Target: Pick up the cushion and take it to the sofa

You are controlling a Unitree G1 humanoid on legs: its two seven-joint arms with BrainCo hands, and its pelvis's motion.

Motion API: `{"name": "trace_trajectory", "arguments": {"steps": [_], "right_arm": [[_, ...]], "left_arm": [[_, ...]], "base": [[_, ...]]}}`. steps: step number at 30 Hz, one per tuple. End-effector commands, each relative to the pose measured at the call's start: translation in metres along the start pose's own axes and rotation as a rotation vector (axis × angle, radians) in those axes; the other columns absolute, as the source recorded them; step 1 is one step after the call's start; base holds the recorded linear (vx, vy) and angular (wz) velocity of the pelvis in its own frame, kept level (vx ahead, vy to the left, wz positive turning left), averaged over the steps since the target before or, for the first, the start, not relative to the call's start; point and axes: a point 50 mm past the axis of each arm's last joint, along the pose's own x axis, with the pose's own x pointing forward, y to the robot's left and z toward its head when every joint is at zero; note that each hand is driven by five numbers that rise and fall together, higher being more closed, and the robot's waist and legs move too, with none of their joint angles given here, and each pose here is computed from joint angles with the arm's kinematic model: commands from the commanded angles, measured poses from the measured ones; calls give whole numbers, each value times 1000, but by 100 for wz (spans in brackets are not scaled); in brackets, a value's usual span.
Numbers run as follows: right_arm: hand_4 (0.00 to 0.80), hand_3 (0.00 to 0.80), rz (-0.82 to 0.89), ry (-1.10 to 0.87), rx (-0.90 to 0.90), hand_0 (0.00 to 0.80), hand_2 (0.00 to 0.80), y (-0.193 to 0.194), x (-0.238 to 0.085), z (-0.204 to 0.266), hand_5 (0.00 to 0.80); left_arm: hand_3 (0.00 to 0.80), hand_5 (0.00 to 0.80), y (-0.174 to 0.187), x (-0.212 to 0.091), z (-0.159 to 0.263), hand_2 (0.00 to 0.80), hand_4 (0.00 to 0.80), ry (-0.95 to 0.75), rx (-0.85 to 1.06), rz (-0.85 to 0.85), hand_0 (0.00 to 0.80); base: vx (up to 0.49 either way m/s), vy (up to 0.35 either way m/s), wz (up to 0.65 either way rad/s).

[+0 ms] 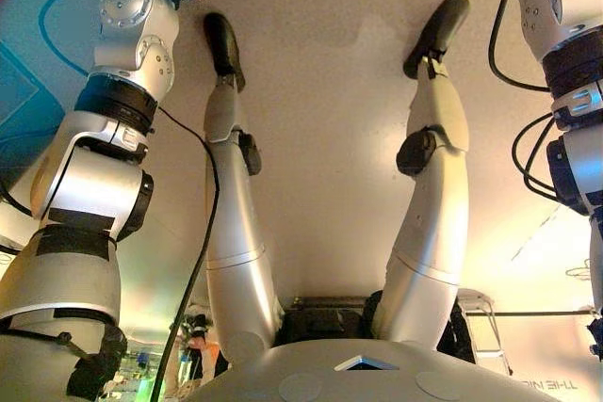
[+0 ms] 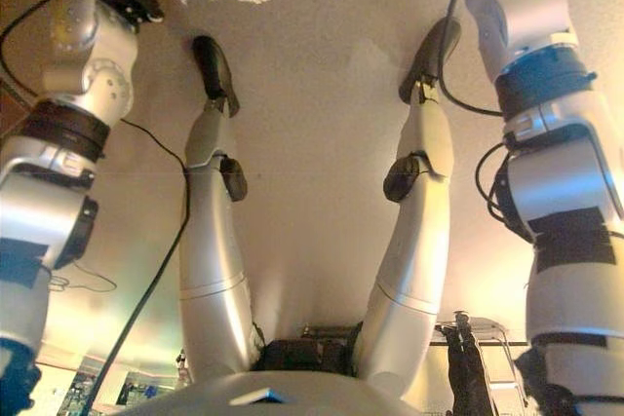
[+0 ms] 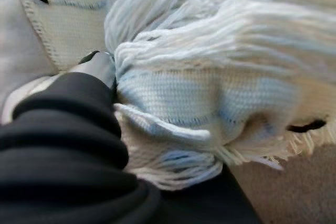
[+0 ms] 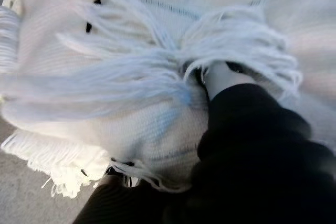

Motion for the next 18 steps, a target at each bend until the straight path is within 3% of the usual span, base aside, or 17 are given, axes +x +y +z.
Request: {"name": "trace_trajectory", "arguments": {"steps": [1, 7, 18], "right_arm": [[800, 800, 264, -198, 59, 800, 800, 69, 5, 32, 800], [800, 800, 190, -182, 113, 800, 800, 55, -16, 2, 800], [800, 800, 118, -160, 131, 800, 800, 67, -101, -60, 800]], "left_arm": [[800, 800, -60, -3, 12, 800, 800, -107, -78, -273, 800], [800, 800, -46, -28, -19, 800, 800, -71, -142, -205, 800], [800, 800, -41, -107, -72, 800, 800, -19, -242, -135, 800]], "base": [[0, 0, 0], [-34, 16, 0], [-45, -20, -2]]}}
